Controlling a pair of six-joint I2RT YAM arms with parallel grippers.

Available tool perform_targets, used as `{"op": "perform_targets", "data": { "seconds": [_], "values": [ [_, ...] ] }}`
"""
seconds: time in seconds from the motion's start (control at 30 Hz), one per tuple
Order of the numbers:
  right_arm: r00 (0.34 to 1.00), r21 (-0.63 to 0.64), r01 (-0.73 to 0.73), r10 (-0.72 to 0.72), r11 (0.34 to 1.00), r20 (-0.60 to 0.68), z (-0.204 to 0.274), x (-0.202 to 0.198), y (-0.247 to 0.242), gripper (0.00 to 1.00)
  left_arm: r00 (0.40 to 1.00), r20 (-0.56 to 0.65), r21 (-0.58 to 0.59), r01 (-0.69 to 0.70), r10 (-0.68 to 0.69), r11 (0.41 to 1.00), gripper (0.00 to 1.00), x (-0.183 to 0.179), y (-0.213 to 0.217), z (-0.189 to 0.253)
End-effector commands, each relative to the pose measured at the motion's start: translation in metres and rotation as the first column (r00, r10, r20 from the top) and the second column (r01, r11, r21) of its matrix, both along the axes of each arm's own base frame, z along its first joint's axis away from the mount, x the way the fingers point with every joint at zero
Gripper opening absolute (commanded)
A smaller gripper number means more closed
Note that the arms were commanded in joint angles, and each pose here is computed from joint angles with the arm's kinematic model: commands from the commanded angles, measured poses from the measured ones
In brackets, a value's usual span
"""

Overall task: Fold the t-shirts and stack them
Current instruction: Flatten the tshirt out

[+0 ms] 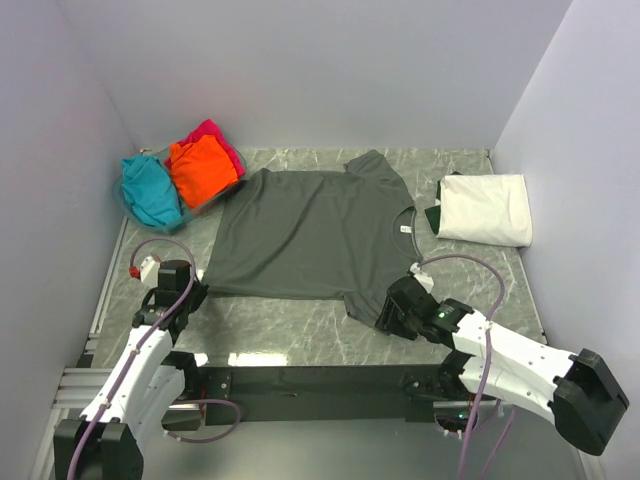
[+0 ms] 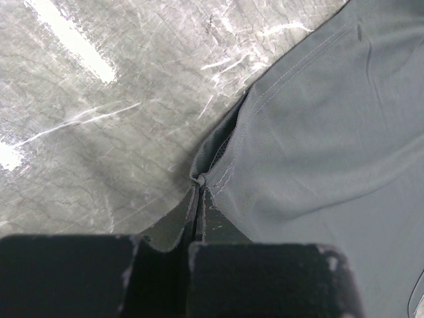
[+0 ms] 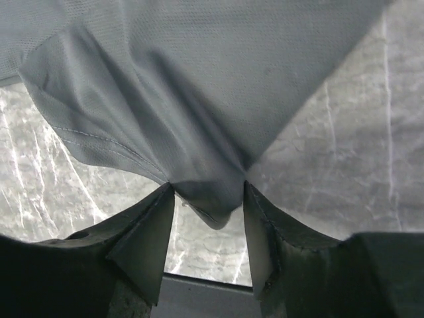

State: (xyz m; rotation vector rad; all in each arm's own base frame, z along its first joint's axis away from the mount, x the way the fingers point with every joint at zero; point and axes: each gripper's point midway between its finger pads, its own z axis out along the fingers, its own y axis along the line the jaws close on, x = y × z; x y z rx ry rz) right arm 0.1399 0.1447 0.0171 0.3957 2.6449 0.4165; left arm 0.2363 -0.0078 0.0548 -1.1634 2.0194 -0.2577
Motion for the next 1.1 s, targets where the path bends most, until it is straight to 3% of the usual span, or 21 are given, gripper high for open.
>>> {"op": "perform_targets", "data": {
  "seconds": [0.0, 0.2, 0.33, 0.57, 1.07],
  "values": [
    [0.999, 0.025, 0.016, -0.017, 1.0, 0.044, 0.002, 0.011, 0.007, 0.49, 0.999, 0.049, 0.006, 0.011, -0.011, 1.0, 0.01, 0.009, 0.0, 0.018],
    [0.998, 0.016, 0.013, -0.014, 1.0, 0.066, 0.014, 0.014, 0.005, 0.14, 0.999, 0.052, 0.01, 0.015, -0.015, 1.0, 0.01, 0.009, 0.001, 0.02],
    [0.994, 0.003, 0.005, -0.005, 1.0, 0.113, 0.046, 0.018, 0.001, 0.0, 0.998, 0.051, 0.033, 0.034, -0.036, 0.999, 0.01, 0.01, 0.002, 0.027],
    [0.984, -0.014, -0.048, 0.05, 0.999, 0.169, 0.105, 0.015, -0.007, 0.0, 0.985, 0.083, 0.034, 0.147, -0.149, 0.989, 0.01, 0.015, -0.012, 0.051],
    [0.992, 0.044, -0.116, 0.114, 0.992, 0.046, 0.116, -0.044, -0.029, 0.0, 0.949, 0.212, -0.13, 0.264, -0.233, 0.956, 0.01, -0.004, -0.049, 0.093]
  ]
}}
